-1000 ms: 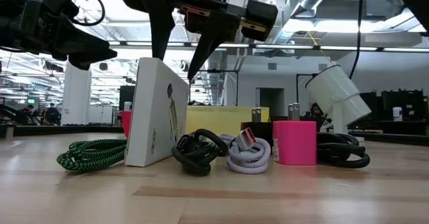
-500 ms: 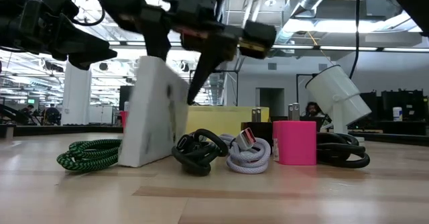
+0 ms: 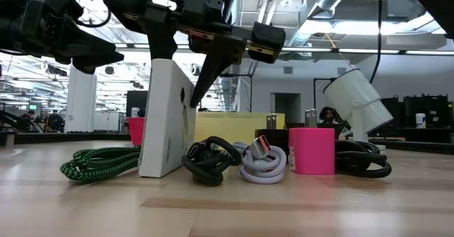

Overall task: Pick and place items into bin
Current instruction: Put the white card reader box into the black bin

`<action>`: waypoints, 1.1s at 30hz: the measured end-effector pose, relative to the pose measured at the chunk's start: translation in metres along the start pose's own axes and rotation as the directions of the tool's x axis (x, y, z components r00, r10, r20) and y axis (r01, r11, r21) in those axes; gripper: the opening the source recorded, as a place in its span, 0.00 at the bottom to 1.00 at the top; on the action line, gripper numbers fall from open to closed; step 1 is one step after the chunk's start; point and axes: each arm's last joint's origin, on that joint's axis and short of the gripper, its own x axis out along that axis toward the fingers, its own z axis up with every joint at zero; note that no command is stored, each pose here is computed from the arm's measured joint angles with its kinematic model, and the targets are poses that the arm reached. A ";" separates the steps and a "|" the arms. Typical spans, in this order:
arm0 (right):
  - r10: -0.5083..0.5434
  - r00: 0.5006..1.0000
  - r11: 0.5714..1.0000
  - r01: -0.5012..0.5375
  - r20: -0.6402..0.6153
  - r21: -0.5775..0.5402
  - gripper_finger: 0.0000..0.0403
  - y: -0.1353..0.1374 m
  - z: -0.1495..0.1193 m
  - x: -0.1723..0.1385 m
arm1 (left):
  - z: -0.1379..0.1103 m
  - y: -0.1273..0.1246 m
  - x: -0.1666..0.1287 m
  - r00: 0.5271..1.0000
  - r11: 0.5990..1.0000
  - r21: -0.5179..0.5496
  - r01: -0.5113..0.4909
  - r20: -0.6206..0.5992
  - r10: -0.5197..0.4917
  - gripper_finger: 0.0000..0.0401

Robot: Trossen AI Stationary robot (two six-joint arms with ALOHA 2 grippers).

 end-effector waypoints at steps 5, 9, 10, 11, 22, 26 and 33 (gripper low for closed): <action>-0.011 1.000 1.000 0.011 -0.001 0.000 0.43 -0.001 0.000 0.000 | 0.000 0.000 0.000 1.000 1.000 0.000 0.000 0.000 0.000 0.55; -0.029 1.000 1.000 0.029 0.003 0.001 0.43 -0.003 0.000 0.000 | 0.000 0.000 0.000 1.000 1.000 0.000 0.000 0.000 0.000 0.55; -0.029 1.000 1.000 0.029 0.003 0.001 0.43 -0.003 0.001 0.000 | 0.000 0.000 0.000 1.000 1.000 0.000 0.000 0.000 0.000 0.55; -0.029 1.000 1.000 0.029 0.003 0.001 0.43 -0.003 0.000 0.000 | 0.000 0.000 0.000 1.000 1.000 0.000 0.000 0.000 0.000 0.55; -0.037 0.999 0.999 0.037 0.005 0.000 0.43 -0.004 0.001 0.000 | 0.000 0.000 0.000 1.000 1.000 0.000 0.000 0.000 0.000 0.55; -0.041 0.999 0.999 0.041 0.006 0.000 0.43 -0.004 0.001 0.000 | 0.000 0.000 0.000 1.000 1.000 0.000 0.000 0.000 0.000 0.55; -0.049 0.999 0.999 0.049 0.012 -0.001 0.43 -0.005 0.001 0.000 | 0.000 0.000 0.000 1.000 1.000 0.000 0.000 0.000 0.000 0.55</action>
